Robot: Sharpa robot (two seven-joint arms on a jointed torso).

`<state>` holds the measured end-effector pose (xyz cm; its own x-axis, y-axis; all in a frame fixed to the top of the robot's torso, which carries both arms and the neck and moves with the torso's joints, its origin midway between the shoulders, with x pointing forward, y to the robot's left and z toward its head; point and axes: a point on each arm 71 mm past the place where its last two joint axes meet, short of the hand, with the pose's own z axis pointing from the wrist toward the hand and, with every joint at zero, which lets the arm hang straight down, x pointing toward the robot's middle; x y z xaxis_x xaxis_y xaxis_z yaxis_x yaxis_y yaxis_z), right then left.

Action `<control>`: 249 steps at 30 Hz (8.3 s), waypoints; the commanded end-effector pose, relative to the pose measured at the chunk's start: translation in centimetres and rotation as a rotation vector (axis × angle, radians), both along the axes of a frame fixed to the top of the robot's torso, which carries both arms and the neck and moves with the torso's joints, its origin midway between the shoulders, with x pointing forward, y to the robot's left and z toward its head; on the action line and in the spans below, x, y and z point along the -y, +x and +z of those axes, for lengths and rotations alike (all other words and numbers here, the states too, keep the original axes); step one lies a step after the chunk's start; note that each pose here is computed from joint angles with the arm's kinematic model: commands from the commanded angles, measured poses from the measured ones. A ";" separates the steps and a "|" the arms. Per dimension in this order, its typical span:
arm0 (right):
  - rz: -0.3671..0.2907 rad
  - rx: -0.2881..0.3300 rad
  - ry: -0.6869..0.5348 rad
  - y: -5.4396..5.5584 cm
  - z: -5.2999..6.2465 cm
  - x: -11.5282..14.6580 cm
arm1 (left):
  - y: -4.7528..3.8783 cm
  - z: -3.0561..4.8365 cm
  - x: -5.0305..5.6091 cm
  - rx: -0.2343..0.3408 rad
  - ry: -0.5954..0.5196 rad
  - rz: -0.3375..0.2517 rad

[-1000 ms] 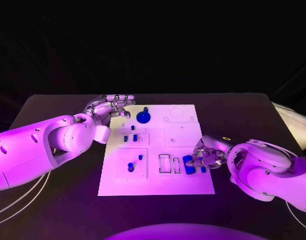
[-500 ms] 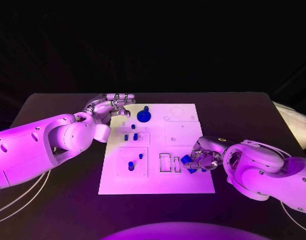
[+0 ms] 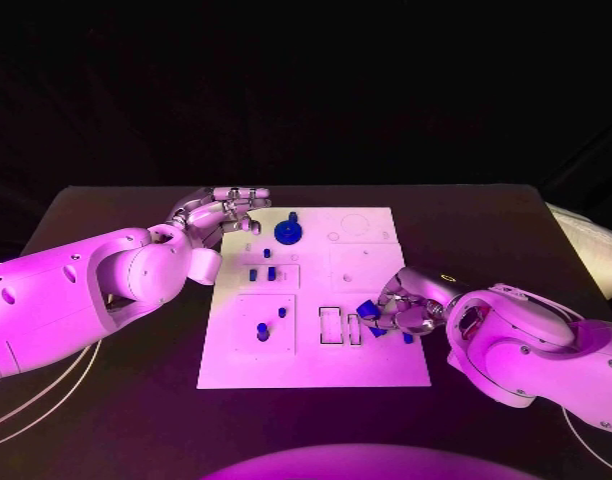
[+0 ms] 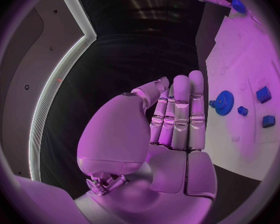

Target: Assemble the parts on the task board

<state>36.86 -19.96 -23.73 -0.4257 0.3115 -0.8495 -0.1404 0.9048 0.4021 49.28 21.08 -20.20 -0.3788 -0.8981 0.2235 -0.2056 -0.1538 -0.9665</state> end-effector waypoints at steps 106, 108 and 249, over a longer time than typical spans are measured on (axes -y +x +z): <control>0.052 0.006 -0.237 0.3 0.4 2.9 | -0.13 -0.28 0.0 -0.005 -0.006 -0.022; 0.054 0.007 -0.252 0.3 0.2 2.9 | -0.14 -0.31 0.0 -0.005 -0.006 -0.022; 0.168 0.029 -0.451 -1.2 -0.8 2.9 | -0.33 -1.01 -0.3 -0.021 -0.004 -0.021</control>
